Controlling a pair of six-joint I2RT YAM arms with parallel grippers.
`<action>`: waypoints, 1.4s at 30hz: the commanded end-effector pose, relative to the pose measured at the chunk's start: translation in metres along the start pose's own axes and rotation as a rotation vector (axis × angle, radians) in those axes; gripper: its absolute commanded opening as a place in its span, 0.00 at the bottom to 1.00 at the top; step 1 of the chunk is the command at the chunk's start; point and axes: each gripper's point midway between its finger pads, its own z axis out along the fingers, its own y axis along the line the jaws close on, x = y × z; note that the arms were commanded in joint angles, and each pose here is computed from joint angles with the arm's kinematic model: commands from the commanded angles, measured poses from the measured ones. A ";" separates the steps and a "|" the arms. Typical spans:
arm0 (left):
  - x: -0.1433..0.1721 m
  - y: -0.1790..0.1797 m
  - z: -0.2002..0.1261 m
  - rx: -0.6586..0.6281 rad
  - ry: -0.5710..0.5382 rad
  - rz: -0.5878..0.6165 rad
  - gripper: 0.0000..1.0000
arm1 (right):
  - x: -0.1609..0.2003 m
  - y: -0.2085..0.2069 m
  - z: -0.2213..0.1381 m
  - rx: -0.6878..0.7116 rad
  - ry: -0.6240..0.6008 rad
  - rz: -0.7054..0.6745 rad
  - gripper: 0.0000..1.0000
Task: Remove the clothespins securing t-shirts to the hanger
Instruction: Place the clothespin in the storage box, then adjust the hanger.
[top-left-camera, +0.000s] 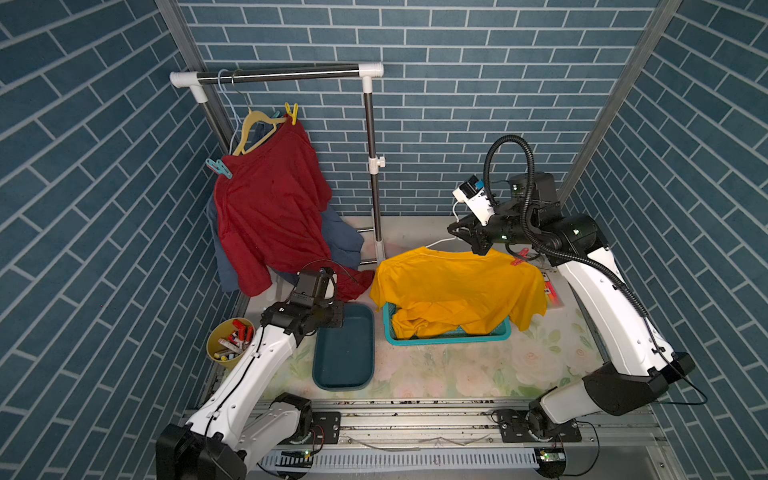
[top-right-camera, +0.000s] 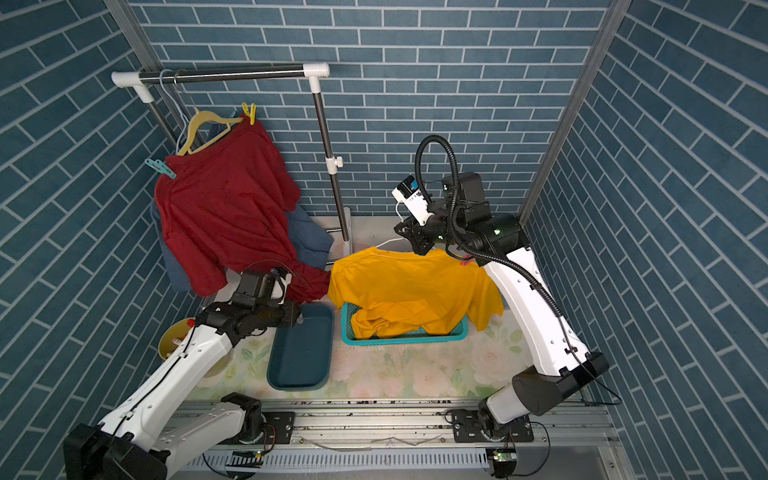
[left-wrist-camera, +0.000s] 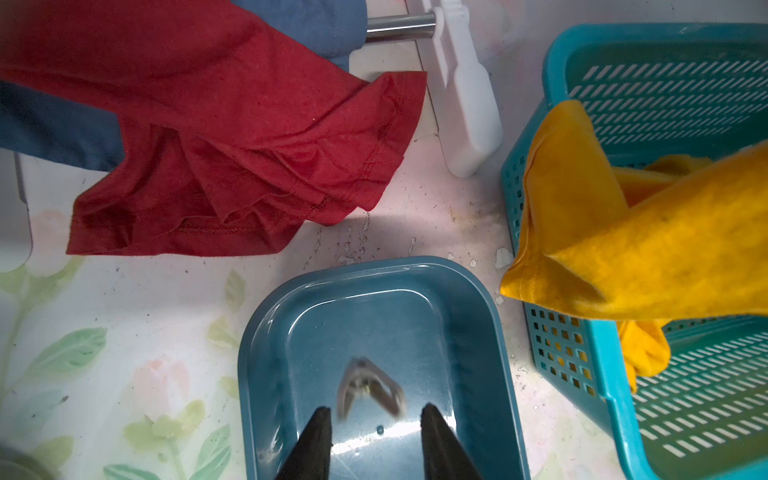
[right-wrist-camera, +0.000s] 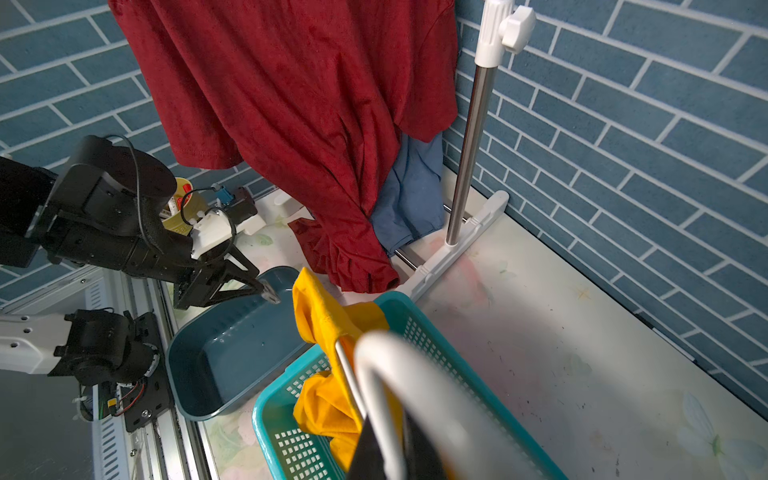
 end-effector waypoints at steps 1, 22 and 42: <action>0.006 0.001 -0.001 0.003 0.025 0.004 0.44 | -0.010 0.004 -0.010 -0.001 -0.048 -0.034 0.00; -0.162 -0.098 -0.146 0.214 -0.532 0.508 0.55 | -0.025 0.016 -0.003 -0.112 -0.079 -0.017 0.00; -0.150 -0.248 -0.137 0.861 -0.463 1.032 0.58 | -0.029 0.048 -0.015 -0.281 -0.113 -0.014 0.00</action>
